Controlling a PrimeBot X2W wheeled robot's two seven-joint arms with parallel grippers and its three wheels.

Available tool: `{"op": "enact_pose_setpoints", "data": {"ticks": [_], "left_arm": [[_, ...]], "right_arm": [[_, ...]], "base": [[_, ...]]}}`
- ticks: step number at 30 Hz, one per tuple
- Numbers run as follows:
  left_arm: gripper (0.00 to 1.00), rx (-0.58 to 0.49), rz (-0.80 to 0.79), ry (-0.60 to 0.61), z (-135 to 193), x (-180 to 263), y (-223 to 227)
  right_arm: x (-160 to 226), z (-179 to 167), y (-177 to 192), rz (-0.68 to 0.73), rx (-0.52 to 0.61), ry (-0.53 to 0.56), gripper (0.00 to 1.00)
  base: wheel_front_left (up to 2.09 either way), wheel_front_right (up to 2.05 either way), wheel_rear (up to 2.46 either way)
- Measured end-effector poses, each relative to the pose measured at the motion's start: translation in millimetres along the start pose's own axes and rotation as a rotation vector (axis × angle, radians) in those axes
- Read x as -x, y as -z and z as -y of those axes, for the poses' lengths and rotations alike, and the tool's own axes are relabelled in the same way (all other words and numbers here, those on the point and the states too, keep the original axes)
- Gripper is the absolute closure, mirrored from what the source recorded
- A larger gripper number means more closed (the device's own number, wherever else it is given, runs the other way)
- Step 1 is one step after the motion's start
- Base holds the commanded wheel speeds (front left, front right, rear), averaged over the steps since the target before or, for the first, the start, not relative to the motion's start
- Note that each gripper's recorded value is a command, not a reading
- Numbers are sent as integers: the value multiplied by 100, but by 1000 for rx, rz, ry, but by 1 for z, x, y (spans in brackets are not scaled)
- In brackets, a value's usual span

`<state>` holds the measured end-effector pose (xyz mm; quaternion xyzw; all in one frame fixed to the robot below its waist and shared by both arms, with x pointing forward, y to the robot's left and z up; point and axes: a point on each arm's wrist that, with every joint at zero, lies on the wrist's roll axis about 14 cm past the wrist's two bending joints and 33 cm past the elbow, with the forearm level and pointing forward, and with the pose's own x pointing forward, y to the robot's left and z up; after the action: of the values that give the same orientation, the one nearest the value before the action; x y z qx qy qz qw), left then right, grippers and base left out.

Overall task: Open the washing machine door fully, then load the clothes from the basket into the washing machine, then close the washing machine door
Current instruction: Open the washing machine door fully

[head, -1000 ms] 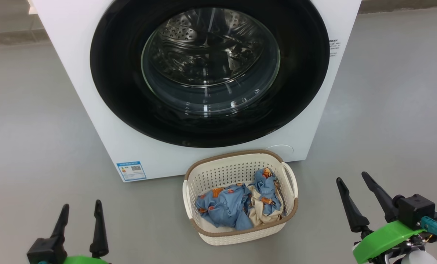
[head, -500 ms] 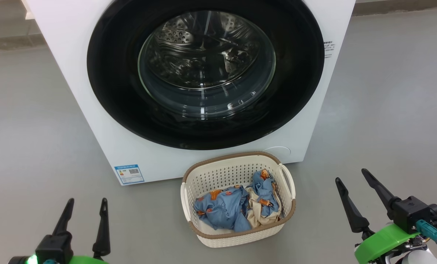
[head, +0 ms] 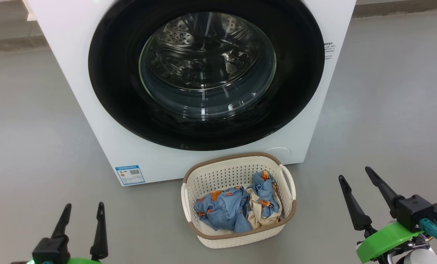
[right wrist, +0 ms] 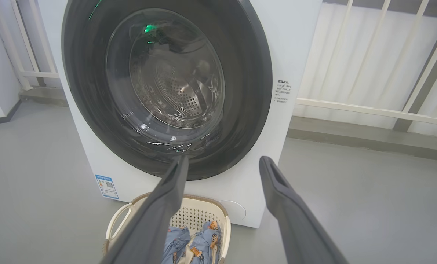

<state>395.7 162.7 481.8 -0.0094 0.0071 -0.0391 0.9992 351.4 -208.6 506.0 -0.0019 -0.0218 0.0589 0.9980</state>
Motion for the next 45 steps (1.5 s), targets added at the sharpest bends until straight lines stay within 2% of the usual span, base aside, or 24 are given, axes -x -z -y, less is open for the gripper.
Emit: {"op": "enact_pose_setpoints", "data": {"ticks": [12, 37, 45], "left_arm": [[0, -6, -6, 1, 0, -1, 2], [0, -9, -1, 23, 9, -12, 0], [0, 18, -3, 38, 15, -13, 2]], "right_arm": [[-1, 4, -1, 6, -4, 18, 0], [4, 12, 3, -8, -7, 45, 0], [4, 14, 3, -9, -7, 53, 0]], "base": [[45, 45, -89], [120, 120, -241], [83, 83, -166]]}}
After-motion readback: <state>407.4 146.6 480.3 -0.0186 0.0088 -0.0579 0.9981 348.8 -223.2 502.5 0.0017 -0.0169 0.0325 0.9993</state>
